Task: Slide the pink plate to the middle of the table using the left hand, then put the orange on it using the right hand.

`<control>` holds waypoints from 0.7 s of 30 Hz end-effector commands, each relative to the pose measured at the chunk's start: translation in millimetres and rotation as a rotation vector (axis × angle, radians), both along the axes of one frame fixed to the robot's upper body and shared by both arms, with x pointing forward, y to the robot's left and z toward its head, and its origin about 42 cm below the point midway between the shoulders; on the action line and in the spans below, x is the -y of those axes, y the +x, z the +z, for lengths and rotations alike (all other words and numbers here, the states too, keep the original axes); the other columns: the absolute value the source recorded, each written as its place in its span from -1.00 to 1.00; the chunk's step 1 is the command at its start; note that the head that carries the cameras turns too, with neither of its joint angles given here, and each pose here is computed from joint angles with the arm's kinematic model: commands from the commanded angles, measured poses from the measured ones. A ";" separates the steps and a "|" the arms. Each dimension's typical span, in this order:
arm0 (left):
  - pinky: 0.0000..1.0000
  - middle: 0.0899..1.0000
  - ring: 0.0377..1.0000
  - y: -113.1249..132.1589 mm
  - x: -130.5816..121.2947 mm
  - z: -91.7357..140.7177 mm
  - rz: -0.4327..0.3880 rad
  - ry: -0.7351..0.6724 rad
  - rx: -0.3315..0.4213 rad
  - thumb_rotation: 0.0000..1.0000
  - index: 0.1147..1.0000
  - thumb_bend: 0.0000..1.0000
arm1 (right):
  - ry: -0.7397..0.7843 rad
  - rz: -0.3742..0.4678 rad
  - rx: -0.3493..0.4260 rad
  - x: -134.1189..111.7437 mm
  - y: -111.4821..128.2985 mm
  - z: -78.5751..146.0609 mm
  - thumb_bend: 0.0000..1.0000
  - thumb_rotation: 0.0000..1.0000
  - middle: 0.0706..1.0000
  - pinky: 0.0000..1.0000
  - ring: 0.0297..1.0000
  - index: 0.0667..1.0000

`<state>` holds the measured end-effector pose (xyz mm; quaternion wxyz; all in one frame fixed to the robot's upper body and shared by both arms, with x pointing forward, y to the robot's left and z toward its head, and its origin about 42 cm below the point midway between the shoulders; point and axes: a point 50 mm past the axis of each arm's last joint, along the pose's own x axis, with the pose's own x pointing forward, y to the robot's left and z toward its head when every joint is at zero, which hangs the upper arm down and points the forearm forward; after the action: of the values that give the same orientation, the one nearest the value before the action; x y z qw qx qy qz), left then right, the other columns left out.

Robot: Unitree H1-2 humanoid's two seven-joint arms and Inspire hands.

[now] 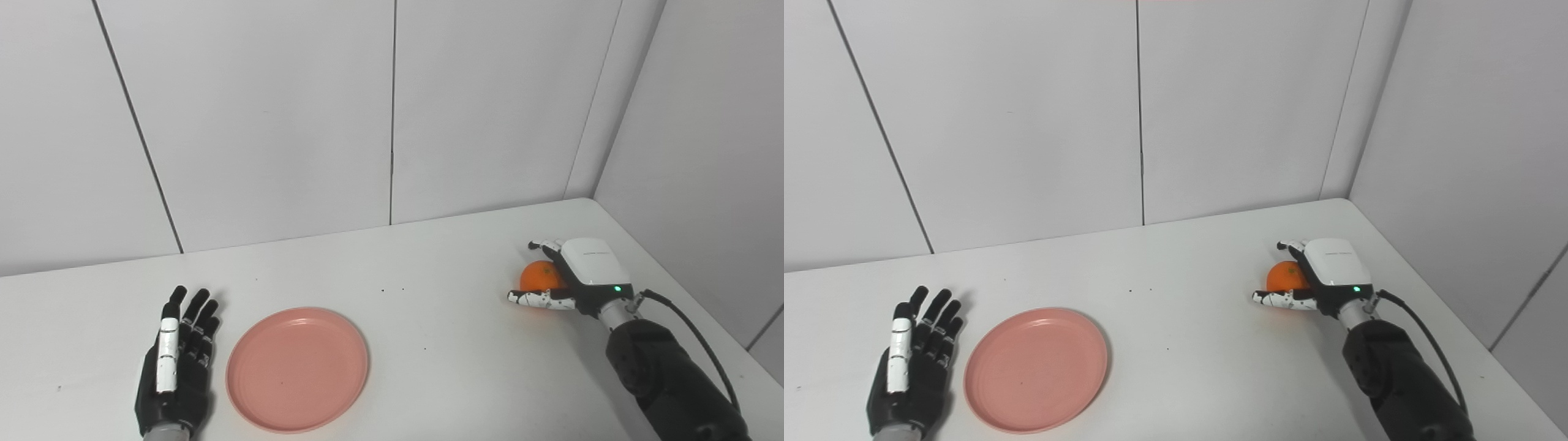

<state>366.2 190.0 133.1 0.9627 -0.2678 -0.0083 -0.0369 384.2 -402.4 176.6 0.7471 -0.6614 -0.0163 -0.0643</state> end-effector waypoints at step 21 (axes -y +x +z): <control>0.90 0.73 0.79 0.3 0.7 -7.5 -0.004 0.028 -0.024 0.26 0.81 0.28 | 0.009 -0.014 0.078 0.8 11.7 22.4 0.68 0.69 0.51 0.26 0.44 0.51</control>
<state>366.9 188.7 131.3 0.9636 -0.2640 -0.0121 -0.0408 386.4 -399.3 172.3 0.7561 -0.6516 -0.0106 -0.0604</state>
